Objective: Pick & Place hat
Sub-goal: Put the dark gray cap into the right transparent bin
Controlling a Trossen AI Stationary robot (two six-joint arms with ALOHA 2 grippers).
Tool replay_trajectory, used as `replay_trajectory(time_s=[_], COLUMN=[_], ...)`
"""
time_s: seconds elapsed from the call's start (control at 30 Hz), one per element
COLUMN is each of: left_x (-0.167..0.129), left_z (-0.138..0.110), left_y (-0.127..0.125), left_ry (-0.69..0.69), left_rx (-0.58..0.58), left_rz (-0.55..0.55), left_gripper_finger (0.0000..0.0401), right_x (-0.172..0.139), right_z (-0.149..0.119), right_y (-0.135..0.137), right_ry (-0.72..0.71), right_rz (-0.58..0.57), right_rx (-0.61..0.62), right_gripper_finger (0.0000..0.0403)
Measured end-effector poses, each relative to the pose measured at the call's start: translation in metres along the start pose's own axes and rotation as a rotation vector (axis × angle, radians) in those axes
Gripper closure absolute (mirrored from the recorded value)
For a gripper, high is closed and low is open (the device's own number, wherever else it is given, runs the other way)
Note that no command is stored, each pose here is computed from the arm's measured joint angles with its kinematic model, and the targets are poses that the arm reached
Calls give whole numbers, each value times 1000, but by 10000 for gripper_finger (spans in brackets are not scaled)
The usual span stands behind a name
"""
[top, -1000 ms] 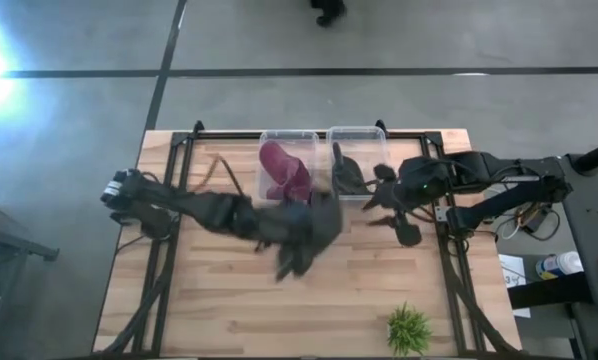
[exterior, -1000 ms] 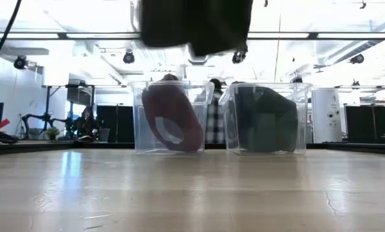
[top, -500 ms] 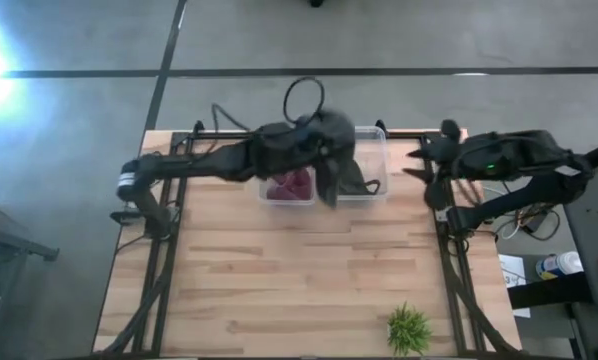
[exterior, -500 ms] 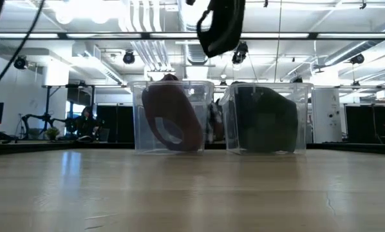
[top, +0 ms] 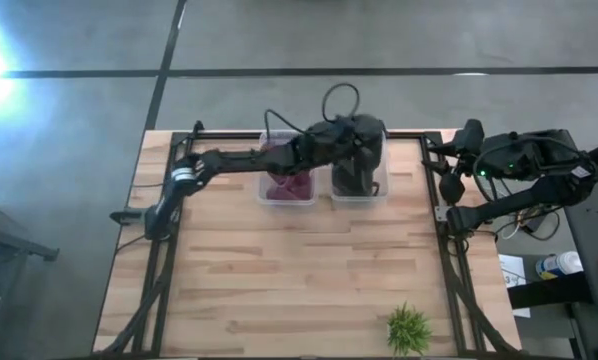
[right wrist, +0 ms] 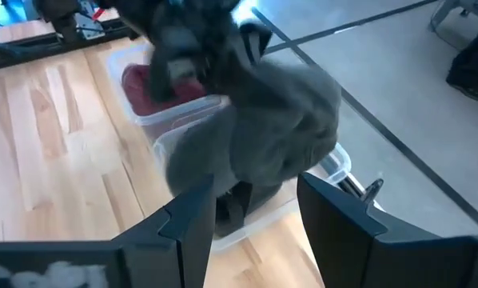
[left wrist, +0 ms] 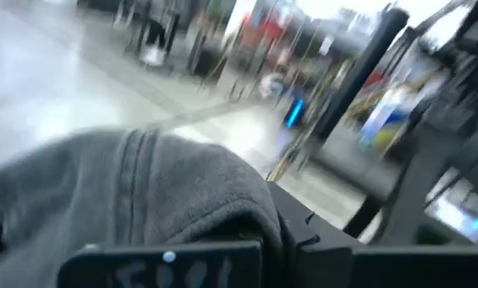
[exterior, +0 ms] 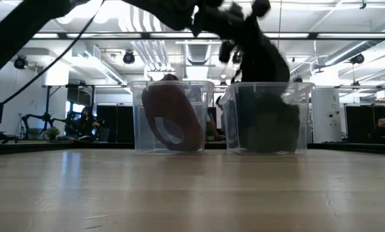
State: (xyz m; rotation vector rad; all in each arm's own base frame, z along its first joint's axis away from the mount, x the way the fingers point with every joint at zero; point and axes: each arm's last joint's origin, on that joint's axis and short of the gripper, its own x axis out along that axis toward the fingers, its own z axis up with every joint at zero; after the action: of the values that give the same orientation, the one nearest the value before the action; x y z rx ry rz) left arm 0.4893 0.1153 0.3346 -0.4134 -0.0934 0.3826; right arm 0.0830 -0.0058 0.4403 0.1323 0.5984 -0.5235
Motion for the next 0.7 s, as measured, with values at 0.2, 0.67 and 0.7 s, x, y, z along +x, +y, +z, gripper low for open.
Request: replay_trajectory(time_s=[0.2,0.67,0.7], left_x=[8,4,3], left_z=[-41,-56,-54], left_y=[17,24,22], left_ry=[208,413,428], left_rx=[37,-63,-79], left_rz=[140,179,147], left_gripper_finger=[399,278,263], right_x=[4,33,35], right_z=[-2,-18,-20], right_y=[1,14,14], right_ry=[14,123,129], right_rz=[-5,-47,-48], right_rx=[-19,-87,-86], right_gripper_finger=[230,229,230])
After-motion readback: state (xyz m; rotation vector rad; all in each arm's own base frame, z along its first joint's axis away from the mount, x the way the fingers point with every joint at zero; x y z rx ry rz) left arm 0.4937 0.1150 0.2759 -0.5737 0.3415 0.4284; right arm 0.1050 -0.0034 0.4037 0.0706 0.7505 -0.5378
